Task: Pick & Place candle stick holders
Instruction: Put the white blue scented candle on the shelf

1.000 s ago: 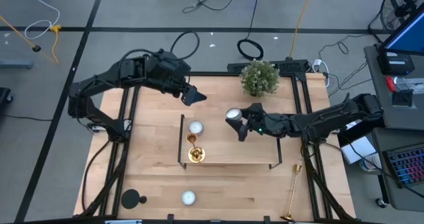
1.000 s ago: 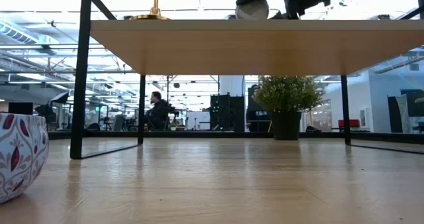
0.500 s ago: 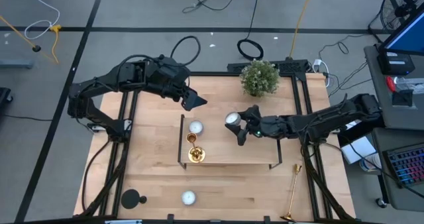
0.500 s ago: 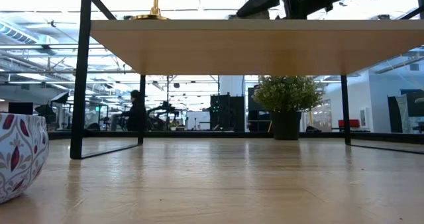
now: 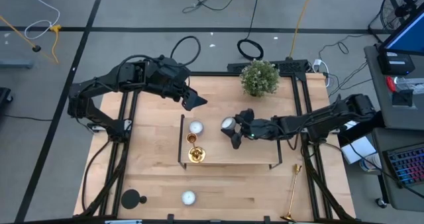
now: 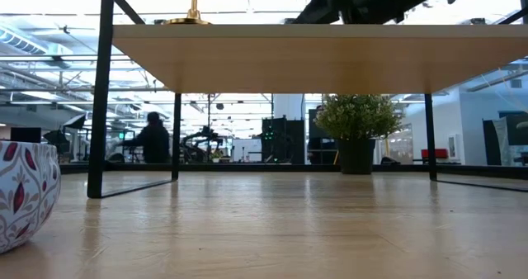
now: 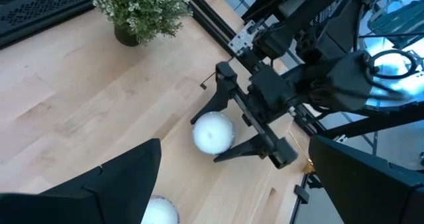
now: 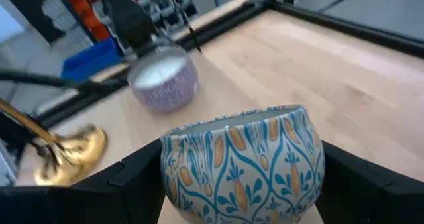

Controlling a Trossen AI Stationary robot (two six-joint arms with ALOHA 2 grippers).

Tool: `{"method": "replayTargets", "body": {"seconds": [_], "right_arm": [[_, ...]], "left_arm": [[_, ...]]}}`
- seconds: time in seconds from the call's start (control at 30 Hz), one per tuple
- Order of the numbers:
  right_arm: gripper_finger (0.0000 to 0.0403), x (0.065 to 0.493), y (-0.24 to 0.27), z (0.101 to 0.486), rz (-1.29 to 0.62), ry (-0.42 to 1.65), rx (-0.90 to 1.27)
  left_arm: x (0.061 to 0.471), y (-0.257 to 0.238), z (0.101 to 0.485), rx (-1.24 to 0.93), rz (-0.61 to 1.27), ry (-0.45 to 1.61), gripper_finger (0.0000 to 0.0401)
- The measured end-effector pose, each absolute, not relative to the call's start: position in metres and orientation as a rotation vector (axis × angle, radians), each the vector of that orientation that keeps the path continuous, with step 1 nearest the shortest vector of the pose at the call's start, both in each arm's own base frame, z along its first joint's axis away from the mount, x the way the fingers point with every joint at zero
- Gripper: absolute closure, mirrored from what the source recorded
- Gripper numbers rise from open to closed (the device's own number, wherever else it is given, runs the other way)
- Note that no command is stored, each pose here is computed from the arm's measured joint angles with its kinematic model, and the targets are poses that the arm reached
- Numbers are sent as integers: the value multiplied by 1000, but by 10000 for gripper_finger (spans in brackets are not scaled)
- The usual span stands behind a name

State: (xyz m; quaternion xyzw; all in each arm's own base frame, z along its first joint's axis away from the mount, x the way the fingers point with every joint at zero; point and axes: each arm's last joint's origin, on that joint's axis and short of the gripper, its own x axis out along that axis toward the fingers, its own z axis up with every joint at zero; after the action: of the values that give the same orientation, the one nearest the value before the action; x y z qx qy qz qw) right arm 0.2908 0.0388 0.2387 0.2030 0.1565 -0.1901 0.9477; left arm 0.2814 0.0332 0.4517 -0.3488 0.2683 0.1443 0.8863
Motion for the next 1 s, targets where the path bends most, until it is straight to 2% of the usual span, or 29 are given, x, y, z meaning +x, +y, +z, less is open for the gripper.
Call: {"method": "replayTargets", "body": {"seconds": [0.37,0.7,1.0], "right_arm": [[109,289,39,235,-380,375,407],[74,289,39,233,-377,397,371],[70,288,39,233,-378,403,367]], "left_arm": [[282,28,452,-716,300,558,11],[282,28,452,-713,304,556,11],[282,27,452,-703,305,556,11]]}}
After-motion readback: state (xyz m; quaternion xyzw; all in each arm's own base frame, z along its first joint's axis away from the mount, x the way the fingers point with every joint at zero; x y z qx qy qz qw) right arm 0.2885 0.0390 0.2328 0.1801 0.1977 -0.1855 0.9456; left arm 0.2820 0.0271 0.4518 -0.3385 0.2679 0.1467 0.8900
